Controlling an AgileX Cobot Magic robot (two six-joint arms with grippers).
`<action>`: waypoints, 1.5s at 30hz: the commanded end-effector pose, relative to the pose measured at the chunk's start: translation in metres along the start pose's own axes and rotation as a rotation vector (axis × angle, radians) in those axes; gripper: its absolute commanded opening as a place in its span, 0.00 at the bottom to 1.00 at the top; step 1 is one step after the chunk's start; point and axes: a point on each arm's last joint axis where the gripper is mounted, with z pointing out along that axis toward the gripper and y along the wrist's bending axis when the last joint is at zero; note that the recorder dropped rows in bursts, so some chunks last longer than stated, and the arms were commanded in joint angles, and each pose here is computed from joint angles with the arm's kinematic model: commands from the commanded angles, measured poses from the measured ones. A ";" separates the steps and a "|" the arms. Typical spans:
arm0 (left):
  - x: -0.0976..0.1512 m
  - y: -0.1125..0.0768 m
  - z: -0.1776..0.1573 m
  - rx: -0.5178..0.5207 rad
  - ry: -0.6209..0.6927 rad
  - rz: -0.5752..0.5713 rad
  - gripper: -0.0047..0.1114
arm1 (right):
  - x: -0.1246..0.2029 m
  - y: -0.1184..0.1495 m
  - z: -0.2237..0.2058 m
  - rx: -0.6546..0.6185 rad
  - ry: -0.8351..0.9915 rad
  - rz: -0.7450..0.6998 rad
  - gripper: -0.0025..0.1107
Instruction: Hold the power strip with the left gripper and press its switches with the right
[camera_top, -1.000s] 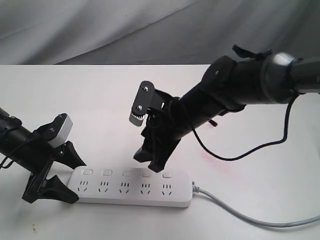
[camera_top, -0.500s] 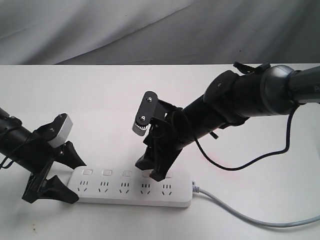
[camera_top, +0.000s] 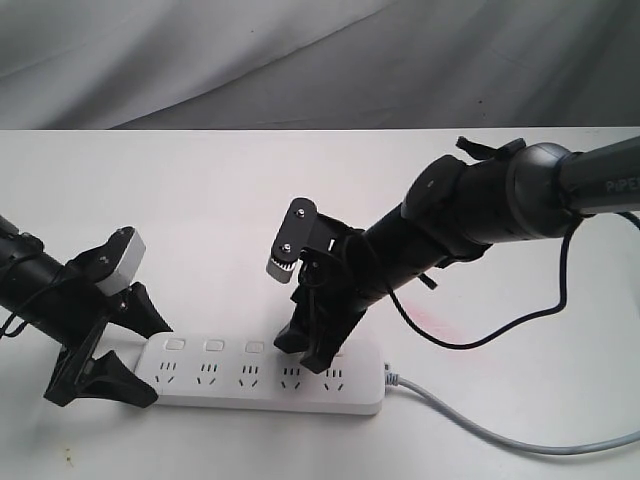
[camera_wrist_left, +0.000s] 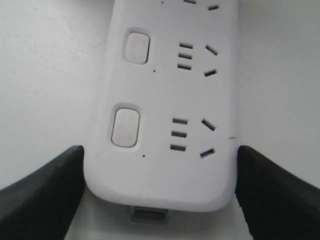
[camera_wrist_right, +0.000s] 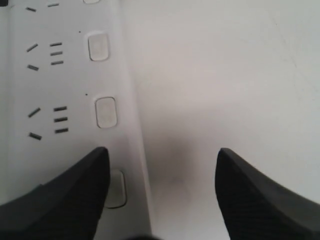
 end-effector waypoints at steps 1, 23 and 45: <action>0.007 0.000 0.004 0.001 0.074 0.035 0.52 | 0.014 0.001 0.004 0.039 0.052 -0.015 0.53; 0.007 0.000 0.004 0.001 0.074 0.035 0.52 | -0.009 0.004 -0.036 0.135 -0.063 -0.022 0.53; 0.007 0.000 0.004 0.000 0.073 0.034 0.52 | 0.025 0.003 -0.037 0.100 -0.035 0.058 0.53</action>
